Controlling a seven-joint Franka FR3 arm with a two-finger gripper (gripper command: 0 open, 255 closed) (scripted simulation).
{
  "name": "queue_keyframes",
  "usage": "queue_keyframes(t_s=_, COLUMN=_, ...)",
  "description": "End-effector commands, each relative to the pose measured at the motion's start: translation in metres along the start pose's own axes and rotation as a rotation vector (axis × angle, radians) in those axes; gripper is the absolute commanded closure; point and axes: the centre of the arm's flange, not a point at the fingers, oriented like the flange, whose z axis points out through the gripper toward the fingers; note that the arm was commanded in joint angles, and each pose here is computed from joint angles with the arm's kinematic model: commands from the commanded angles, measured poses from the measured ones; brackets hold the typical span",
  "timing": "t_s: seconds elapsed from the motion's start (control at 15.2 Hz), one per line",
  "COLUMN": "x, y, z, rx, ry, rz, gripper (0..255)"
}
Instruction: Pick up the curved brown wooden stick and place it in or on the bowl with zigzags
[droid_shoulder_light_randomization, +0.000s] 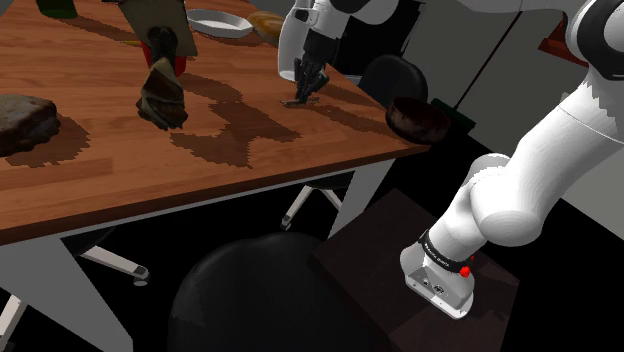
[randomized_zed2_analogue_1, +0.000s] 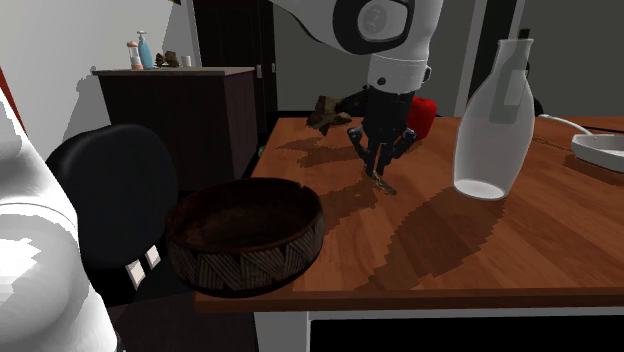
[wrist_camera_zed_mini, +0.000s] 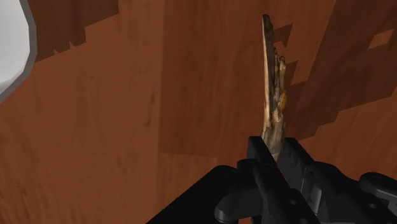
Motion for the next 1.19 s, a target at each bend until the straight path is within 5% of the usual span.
queue_keyframes(t_s=0.0, x=0.000, y=0.000, z=0.000, rx=0.000, ry=0.000, rz=0.000, gripper=255)
queue_keyframes(t_s=1.12, x=0.017, y=-0.003, z=-0.083, rx=0.000, ry=0.000, rz=0.000, gripper=255)
